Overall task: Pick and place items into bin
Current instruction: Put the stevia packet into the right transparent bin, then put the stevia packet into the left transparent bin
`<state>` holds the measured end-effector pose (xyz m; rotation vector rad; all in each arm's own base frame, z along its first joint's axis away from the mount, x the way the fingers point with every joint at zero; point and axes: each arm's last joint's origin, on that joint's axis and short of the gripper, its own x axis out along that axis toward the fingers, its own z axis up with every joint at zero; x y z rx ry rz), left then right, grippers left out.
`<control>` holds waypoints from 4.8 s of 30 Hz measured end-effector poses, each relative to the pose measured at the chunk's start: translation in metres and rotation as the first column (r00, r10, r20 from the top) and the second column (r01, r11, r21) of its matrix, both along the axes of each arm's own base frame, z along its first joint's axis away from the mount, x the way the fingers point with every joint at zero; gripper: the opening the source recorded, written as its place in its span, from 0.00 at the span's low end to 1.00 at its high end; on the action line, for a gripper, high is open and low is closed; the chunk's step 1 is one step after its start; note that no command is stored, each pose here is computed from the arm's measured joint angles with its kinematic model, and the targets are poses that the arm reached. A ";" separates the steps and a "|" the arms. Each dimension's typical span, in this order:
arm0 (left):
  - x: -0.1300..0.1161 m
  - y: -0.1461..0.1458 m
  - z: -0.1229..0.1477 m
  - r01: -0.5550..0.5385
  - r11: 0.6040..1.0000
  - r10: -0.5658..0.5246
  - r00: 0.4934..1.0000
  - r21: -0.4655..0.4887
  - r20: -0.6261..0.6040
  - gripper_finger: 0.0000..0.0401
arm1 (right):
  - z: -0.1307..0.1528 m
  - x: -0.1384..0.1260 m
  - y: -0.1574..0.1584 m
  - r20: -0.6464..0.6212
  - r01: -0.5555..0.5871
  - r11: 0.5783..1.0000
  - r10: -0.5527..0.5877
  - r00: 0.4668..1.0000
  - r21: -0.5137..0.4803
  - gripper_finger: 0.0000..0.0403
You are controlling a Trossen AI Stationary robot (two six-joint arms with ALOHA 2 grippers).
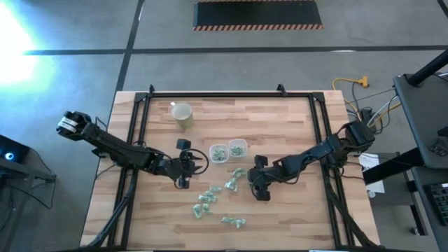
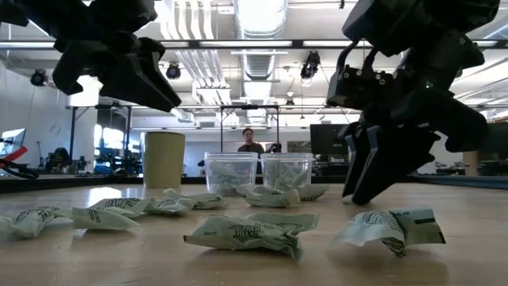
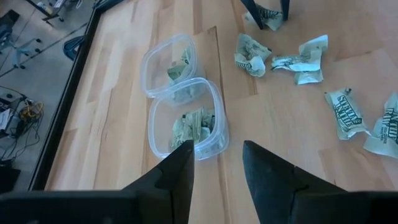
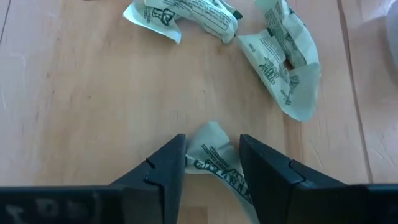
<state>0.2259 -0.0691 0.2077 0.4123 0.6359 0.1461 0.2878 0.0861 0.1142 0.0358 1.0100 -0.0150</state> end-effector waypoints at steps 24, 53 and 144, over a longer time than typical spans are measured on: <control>0.000 0.000 0.000 -0.001 1.000 0.001 1.000 0.000 0.000 0.30 | 0.010 -0.003 -0.001 0.025 -0.062 0.998 0.063 0.998 -0.031 0.03; 0.003 -0.001 -0.008 0.002 1.000 -0.001 0.999 0.016 -0.033 0.30 | 0.054 0.032 -0.070 0.433 0.229 0.904 -0.056 0.900 -0.360 0.02; 0.031 -0.055 -0.080 0.278 0.868 -0.384 0.902 -0.412 -0.200 0.30 | 0.059 0.017 -0.051 0.383 0.098 0.956 0.017 0.924 -0.278 0.21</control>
